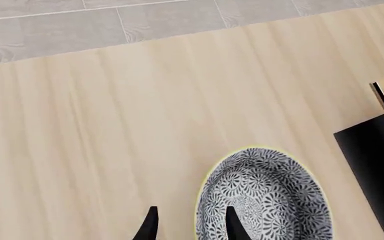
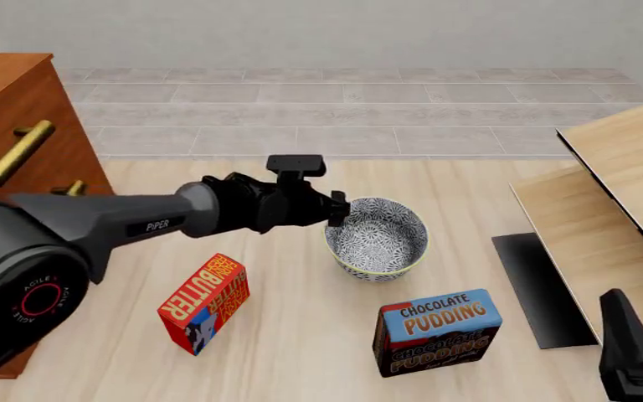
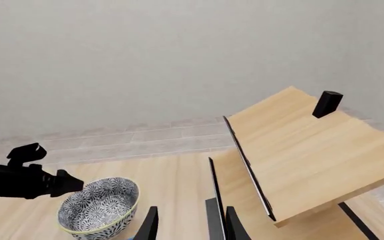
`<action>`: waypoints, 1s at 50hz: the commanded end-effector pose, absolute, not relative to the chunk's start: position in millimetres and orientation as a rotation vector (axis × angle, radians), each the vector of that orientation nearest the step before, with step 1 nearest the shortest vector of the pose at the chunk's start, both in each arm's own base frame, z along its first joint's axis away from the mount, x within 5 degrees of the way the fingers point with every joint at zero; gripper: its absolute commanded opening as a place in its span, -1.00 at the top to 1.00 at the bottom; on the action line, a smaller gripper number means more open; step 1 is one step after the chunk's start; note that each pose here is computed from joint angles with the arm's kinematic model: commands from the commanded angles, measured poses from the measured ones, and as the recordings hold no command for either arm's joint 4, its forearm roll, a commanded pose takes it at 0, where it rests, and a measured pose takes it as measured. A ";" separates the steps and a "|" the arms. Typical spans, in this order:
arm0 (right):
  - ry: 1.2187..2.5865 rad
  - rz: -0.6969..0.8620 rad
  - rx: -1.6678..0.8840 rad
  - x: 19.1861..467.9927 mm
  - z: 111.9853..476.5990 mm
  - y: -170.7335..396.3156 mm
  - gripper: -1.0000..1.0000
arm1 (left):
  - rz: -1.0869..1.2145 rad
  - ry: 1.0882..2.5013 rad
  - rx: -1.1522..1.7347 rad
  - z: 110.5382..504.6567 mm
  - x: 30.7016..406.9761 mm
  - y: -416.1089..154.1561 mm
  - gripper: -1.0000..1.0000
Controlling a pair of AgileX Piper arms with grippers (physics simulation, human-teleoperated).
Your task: Close the top drawer of the cabinet and put the bowl on top of it.
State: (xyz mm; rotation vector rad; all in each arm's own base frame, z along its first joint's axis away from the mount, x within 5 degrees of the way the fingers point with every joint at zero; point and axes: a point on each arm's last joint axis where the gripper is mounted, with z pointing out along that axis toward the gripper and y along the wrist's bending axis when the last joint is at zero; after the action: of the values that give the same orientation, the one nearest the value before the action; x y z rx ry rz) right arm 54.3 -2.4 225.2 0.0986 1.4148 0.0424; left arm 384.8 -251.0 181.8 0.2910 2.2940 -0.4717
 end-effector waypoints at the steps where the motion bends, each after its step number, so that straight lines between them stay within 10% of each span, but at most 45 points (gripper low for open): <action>1: 1.416 0.045 0.097 54.3 224.8 -2.2 -1.00 | -0.470 2.312 0.278 171.0 386.7 -251.0 -1.00; 50: 1.416 0.048 0.105 54.3 225.4 -2.4 -1.00 | -0.500 2.362 0.238 141.8 381.6 -263.2 -1.00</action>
State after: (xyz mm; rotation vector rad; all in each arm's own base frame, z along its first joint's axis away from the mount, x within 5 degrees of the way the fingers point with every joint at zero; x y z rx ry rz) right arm 54.3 -2.4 224.9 0.1030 1.4161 0.0471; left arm 382.5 -261.0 147.6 0.2422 2.3535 -0.4959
